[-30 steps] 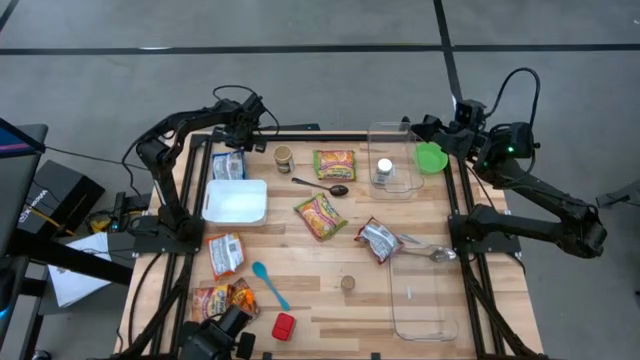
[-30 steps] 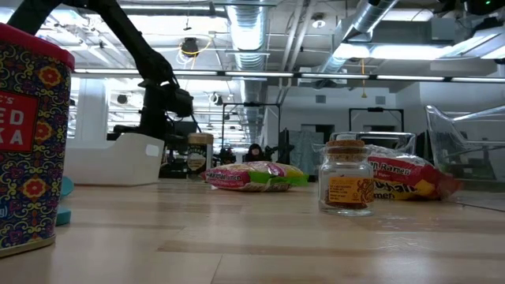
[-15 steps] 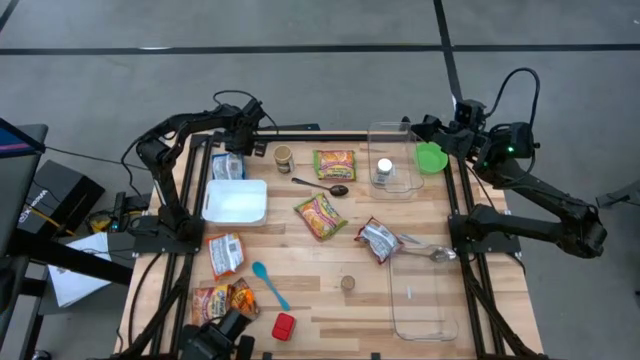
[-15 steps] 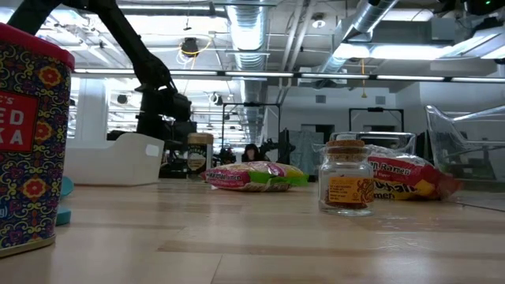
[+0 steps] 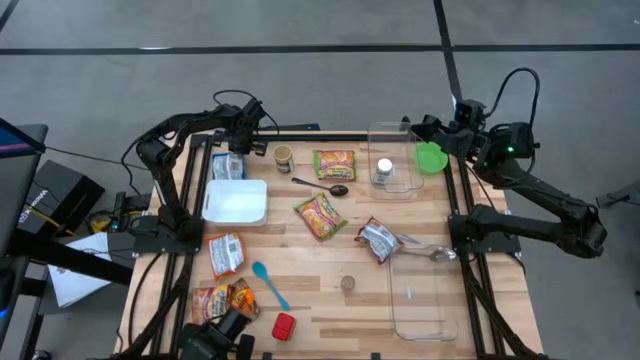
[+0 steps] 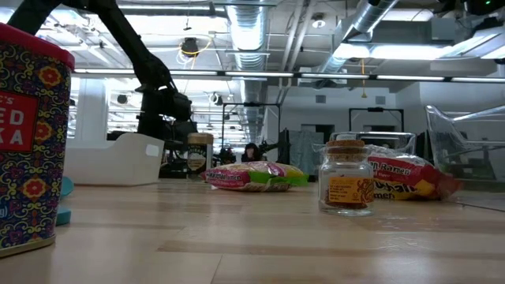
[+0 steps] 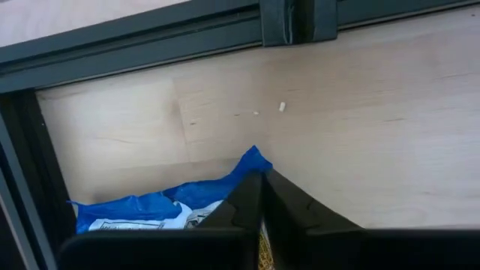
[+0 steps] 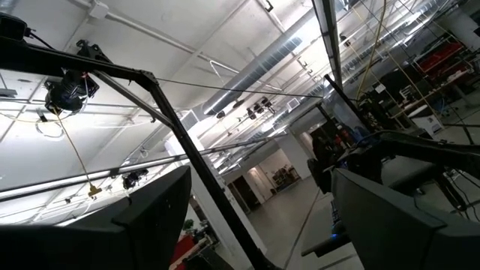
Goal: Pick & Place Food Item
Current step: Put the blue noodle pack into the bottom transparent bin
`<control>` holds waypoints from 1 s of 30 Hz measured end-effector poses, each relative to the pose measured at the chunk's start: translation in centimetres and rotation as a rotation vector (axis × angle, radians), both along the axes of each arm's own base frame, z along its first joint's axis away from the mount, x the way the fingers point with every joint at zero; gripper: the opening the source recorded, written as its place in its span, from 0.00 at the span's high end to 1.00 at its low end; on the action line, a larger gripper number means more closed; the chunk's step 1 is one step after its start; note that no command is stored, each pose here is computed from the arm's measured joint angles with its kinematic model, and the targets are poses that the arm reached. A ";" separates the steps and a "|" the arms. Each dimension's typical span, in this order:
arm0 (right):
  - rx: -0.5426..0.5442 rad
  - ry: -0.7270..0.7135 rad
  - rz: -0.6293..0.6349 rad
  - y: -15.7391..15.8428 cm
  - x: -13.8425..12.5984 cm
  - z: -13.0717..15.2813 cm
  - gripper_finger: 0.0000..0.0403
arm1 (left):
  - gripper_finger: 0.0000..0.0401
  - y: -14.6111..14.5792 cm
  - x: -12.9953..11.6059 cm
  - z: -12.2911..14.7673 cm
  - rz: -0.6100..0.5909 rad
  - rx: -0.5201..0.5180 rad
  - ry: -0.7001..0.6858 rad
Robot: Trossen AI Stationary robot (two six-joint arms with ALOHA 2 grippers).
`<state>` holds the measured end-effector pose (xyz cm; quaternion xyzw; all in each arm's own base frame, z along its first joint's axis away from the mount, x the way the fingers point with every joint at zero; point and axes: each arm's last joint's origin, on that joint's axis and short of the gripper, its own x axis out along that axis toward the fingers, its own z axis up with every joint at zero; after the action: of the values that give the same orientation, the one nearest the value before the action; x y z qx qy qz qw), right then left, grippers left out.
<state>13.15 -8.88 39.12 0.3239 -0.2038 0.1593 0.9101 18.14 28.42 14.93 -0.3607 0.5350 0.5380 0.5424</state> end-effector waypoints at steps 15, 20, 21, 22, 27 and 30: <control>0.000 0.000 0.000 0.0 0.0 0.0 0.22 | 1.00 -0.7 0.2 3.5 -0.056 0.064 -0.140; -0.009 -0.004 -0.003 0.0 0.0 0.0 0.22 | 1.00 -1.6 -0.3 6.8 -0.114 0.138 -0.207; -0.009 -0.004 -0.004 0.0 0.0 0.0 0.22 | 1.00 -1.8 -0.5 7.5 -0.128 0.158 -0.217; -0.011 -0.004 -0.004 0.0 0.0 0.0 0.22 | 1.00 -2.0 -0.6 8.1 -0.141 0.175 -0.226; -0.012 -0.004 -0.005 0.0 0.0 0.0 0.22 | 1.00 -3.1 -1.3 10.9 -0.198 0.242 -0.287; -0.026 -0.007 -0.013 0.0 0.0 0.0 0.22 | 1.00 -3.8 -1.7 12.2 -0.209 0.278 -0.329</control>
<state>13.13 -8.87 39.15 0.3099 -0.2071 0.1571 0.9145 16.49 24.65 27.16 -0.3079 0.3946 0.4812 0.7196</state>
